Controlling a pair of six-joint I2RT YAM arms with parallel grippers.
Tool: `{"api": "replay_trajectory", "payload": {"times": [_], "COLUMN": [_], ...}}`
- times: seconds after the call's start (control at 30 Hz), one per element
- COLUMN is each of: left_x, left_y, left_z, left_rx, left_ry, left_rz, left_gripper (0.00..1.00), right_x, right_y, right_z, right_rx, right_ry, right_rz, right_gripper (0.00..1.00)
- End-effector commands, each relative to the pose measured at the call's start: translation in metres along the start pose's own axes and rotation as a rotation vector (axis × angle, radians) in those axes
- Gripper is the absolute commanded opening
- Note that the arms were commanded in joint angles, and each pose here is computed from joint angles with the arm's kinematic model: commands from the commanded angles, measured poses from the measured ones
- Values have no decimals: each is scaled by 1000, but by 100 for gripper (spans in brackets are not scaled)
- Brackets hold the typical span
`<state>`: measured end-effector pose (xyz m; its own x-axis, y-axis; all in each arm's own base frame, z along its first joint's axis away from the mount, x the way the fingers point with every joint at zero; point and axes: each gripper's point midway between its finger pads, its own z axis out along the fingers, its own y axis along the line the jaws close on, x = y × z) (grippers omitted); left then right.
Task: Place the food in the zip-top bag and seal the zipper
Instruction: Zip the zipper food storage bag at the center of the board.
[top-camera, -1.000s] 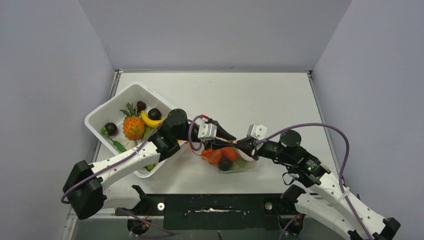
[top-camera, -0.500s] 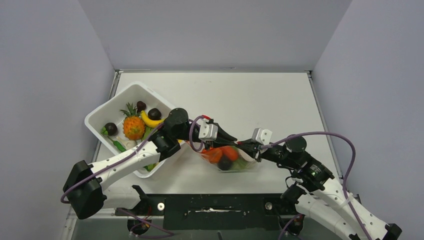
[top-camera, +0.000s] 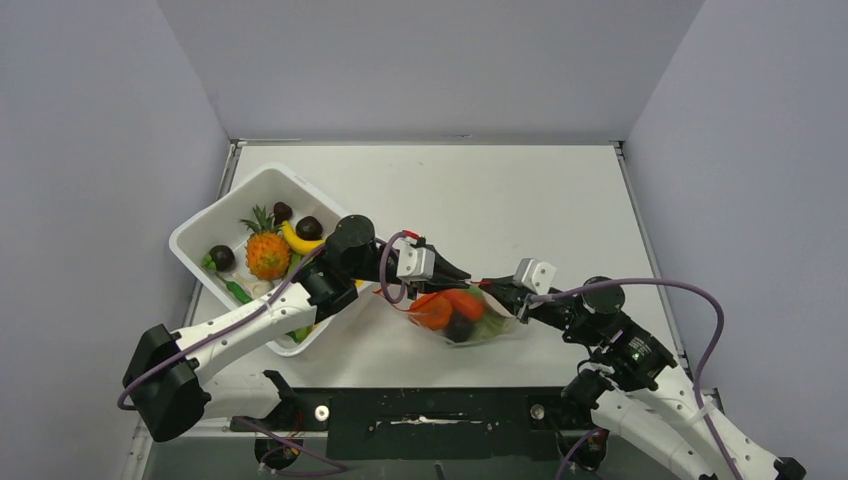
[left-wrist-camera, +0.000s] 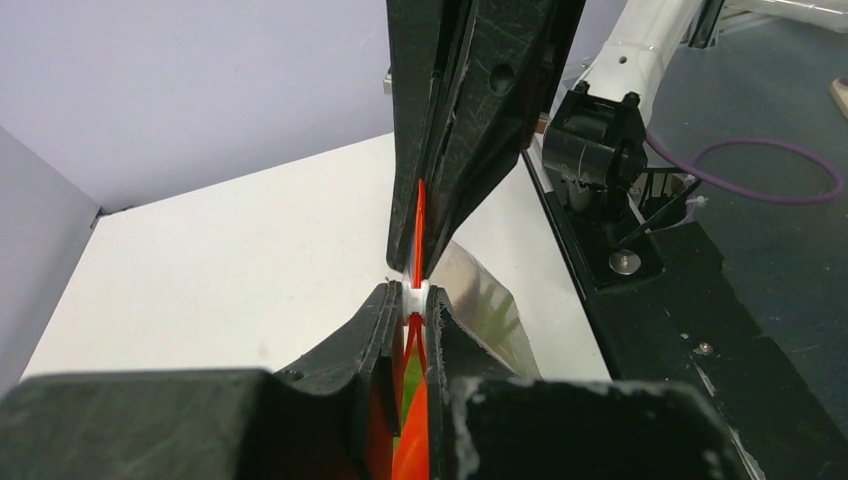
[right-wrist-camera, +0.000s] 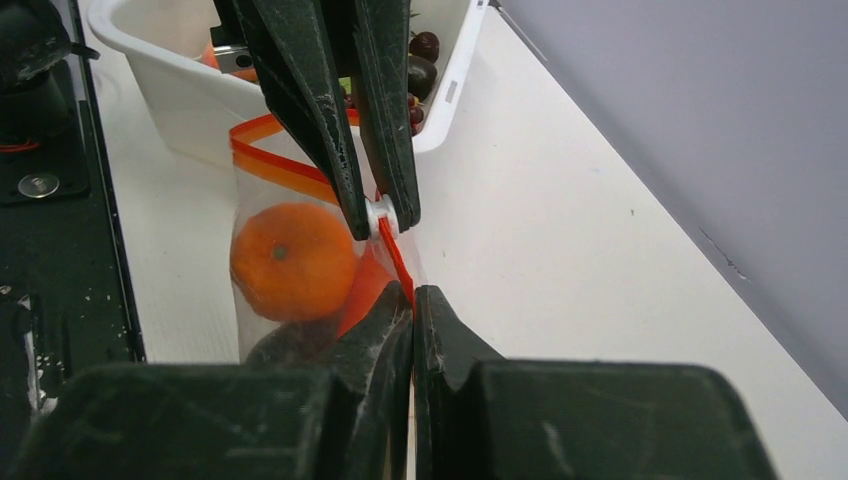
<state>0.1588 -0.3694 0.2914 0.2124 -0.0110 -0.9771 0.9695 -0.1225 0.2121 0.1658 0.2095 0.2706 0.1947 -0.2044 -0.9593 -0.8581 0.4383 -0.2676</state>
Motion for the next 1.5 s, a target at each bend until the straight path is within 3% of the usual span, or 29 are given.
{"api": "replay_trajectory", "payload": {"times": [0.0,0.2,0.33,0.4,0.67,0.8,1.0,1.17,1.47], "left_x": [-7,-1,-5,-4,-5,-6,-5,-3,2], "left_y": [8,7,9,9,9,8,9,10,8], "left_z": [-11,-11,-8,-7,-5,-6,-6,-8,-18], "left_rx": [-55,-54,-48,-43,-36,-36,-42,-56,-89], "left_ry": [2,9,1,0,-11,-15,-11,-1,26], "left_rz": [8,-5,-2,-3,-9,-9,-8,-9,-14], "left_gripper": [0,0,0,0,0,0,0,0,0], "right_x": [-34,-27,-28,-32,-26,-26,-39,-47,-21], "right_y": [-31,-33,-21,-18,-11,-9,-10,-14,-70], "right_z": [-14,-18,-12,-9,4,6,4,1,-14], "right_rx": [161,182,107,79,21,16,18,36,371], "right_ry": [-98,-65,-63,-69,-62,-72,-116,-122,21], "right_rz": [-79,-74,-52,-46,-16,-11,-1,-3,49], "right_gripper": [0,1,22,27,30,25,0,0,0]}}
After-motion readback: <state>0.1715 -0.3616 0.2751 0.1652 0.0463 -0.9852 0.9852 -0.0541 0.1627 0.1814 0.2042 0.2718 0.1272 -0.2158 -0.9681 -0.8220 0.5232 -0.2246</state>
